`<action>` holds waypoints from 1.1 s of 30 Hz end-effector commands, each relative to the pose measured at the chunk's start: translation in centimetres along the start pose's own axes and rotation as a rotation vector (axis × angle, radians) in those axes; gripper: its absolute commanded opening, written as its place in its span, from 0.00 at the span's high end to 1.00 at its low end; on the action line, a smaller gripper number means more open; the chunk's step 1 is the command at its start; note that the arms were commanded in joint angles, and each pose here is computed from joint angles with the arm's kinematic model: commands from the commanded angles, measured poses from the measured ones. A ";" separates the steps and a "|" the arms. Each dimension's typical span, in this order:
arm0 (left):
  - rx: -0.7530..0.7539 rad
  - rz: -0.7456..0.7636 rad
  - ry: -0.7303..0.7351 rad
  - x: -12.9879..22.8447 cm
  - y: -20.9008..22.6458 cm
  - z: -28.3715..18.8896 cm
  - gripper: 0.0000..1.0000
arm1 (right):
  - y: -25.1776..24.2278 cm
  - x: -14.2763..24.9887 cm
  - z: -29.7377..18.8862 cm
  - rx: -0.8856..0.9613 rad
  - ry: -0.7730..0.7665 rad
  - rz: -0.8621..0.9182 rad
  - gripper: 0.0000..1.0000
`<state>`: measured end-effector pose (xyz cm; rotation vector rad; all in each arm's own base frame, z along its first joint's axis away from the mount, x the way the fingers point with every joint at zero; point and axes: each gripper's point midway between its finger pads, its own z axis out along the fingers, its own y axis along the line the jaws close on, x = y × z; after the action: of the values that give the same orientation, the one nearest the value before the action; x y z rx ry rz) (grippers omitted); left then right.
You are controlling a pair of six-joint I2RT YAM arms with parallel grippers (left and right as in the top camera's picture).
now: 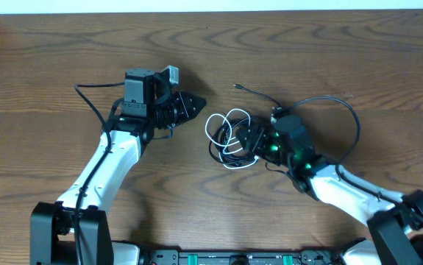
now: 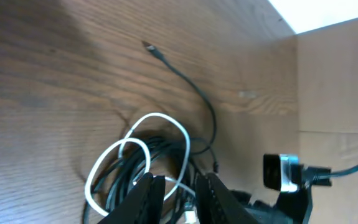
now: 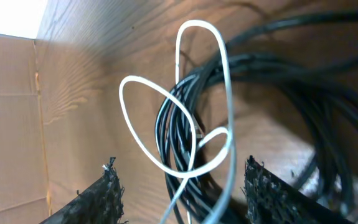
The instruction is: Untangle cables
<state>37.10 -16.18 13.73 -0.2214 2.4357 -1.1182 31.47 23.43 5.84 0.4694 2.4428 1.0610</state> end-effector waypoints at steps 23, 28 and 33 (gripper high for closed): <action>-0.132 0.024 -0.034 -0.3 2.2 -0.6 0.75 | 0.8 0.4 2.2 -0.054 0.068 -0.025 0.99; -0.138 0.016 -0.024 -0.1 2.4 -0.6 0.75 | 5.2 -1.4 -1.7 -0.179 0.013 -0.124 0.99; -0.139 0.015 -0.023 0.0 2.4 -0.6 0.75 | 8.5 -3.5 -7.1 -0.259 -0.094 -0.219 0.99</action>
<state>36.61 -14.44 11.59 -0.2753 2.5165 -0.9547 31.88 23.82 13.10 0.2783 2.2972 1.2079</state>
